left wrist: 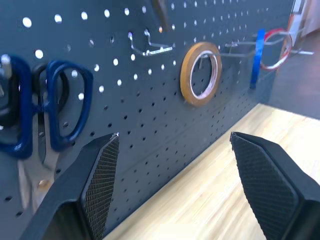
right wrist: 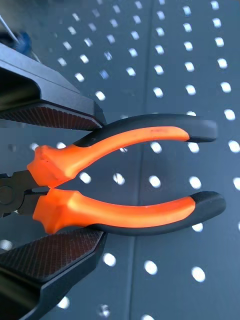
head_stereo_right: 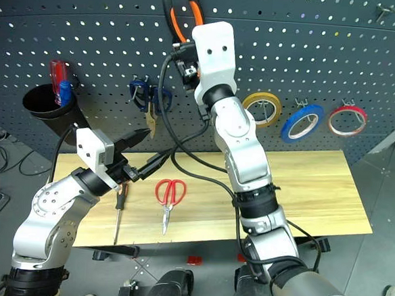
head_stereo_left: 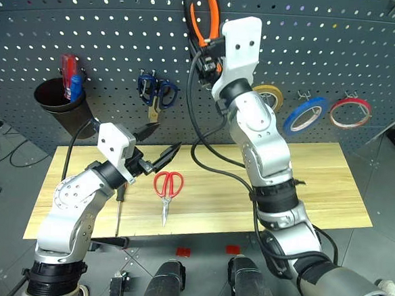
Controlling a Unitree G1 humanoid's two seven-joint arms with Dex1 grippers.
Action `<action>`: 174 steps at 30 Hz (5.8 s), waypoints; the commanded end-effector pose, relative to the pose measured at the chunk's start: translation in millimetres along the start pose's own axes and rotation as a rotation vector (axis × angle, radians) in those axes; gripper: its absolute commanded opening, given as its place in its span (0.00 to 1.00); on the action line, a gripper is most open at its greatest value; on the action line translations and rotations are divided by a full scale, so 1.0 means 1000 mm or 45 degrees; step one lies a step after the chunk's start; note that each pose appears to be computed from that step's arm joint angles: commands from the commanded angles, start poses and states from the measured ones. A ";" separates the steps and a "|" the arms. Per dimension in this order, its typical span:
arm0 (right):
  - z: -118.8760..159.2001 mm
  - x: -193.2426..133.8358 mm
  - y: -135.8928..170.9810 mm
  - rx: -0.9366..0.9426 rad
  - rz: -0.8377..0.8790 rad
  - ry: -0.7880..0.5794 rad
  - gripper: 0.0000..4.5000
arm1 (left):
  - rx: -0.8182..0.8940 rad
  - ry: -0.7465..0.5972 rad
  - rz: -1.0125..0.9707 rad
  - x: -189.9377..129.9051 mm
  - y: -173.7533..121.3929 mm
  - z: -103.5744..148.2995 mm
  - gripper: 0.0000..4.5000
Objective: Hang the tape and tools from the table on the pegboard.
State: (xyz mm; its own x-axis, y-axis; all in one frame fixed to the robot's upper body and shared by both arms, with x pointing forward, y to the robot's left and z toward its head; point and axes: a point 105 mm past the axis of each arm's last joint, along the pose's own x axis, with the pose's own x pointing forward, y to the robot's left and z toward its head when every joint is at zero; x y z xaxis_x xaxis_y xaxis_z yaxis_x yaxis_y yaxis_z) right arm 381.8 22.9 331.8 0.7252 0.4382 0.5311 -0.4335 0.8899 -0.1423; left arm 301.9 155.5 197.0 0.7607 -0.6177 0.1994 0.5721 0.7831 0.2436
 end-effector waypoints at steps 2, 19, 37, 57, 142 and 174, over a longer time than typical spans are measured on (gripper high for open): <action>0.013 0.008 -0.009 -0.076 -0.038 -0.151 0.59 | 0.027 -0.068 -0.030 0.007 -0.006 0.015 0.83; -0.059 -0.026 -0.018 -0.035 -0.057 0.161 0.59 | 0.009 -0.034 0.040 0.011 0.000 0.004 0.83; -0.063 -0.152 0.017 0.389 0.661 0.707 1.00 | -0.278 0.674 0.314 -0.008 -0.011 -0.111 0.99; -0.068 -0.220 0.028 0.449 0.862 1.040 1.00 | -0.571 1.284 0.666 -0.052 -0.054 -0.178 0.99; -0.010 -0.186 0.015 0.214 0.990 0.750 1.00 | 0.494 0.138 0.348 -0.019 -0.004 -0.004 0.25; 0.012 -0.150 0.011 0.228 0.928 0.564 1.00 | 0.439 0.110 0.443 0.001 0.016 0.006 0.25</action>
State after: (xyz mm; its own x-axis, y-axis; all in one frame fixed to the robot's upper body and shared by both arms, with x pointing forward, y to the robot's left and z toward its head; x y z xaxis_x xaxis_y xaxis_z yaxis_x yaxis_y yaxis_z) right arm 266.1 -35.3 247.3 0.3659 0.9283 -0.0661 -0.9265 0.3566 -0.1204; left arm 311.1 168.0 203.0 0.9250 -0.2980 0.2357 0.1615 0.8699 0.4659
